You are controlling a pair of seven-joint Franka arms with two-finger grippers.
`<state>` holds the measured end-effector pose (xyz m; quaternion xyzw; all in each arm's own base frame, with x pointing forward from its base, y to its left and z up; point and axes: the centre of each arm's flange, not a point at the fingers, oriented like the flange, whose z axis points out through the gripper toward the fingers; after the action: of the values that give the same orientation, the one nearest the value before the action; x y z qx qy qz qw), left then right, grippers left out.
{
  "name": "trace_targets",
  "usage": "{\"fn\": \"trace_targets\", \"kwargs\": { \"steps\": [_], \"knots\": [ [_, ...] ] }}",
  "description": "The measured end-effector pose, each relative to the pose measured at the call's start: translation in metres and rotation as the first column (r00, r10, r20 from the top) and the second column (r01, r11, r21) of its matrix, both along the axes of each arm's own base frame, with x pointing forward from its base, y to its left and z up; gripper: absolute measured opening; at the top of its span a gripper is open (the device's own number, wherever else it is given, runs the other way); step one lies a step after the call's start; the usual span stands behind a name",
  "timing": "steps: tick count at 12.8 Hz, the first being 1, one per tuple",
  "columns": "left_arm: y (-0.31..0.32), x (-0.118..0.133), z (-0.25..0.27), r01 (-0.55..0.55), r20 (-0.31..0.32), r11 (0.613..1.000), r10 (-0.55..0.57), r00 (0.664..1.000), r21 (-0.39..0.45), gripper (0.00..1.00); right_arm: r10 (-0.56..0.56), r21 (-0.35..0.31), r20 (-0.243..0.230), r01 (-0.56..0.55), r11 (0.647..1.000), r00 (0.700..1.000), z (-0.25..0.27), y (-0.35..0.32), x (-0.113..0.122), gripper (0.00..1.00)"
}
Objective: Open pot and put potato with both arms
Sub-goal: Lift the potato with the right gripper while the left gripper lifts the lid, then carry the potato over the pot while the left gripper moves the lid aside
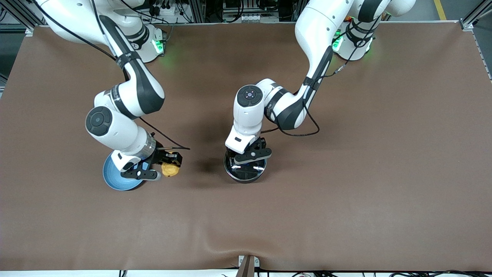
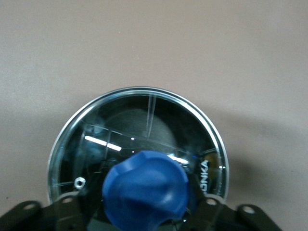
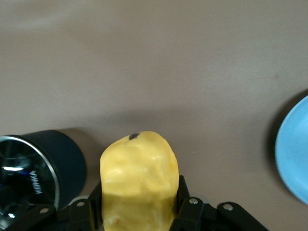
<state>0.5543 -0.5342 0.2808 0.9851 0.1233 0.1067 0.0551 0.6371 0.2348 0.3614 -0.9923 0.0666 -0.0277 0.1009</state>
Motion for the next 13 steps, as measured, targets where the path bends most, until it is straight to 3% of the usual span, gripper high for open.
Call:
{"fn": "trace_targets", "kwargs": {
  "steps": [2, 5, 8, 13],
  "knots": [
    [0.0, 0.0, 0.0, -0.001, -0.002, 1.0, 0.001, 1.0, 0.002, 0.6, -0.058, 0.034, -0.002, 0.058, 0.998, 0.998, 0.012, 0.019, -0.001, 0.58],
    [0.0, 0.0, 0.0, -0.001, -0.002, 1.0, 0.001, 1.0, 0.001, 0.6, -0.103, 0.099, -0.039, 0.107, 0.989, 0.994, 0.016, 0.037, -0.005, 0.58],
    [0.003, 0.002, 0.01, -0.018, -0.021, 1.0, 0.018, 1.0, -0.001, 0.6, -0.109, 0.105, -0.05, 0.113, 0.988, 0.993, 0.01, 0.039, -0.004, 0.58],
    [0.05, 0.014, 0.106, -0.011, -0.129, 1.0, 0.014, 0.992, 0.022, 0.6, -0.079, 0.118, -0.054, 0.085, 0.989, 0.995, 0.003, 0.069, -0.005, 0.58]
  ]
}}
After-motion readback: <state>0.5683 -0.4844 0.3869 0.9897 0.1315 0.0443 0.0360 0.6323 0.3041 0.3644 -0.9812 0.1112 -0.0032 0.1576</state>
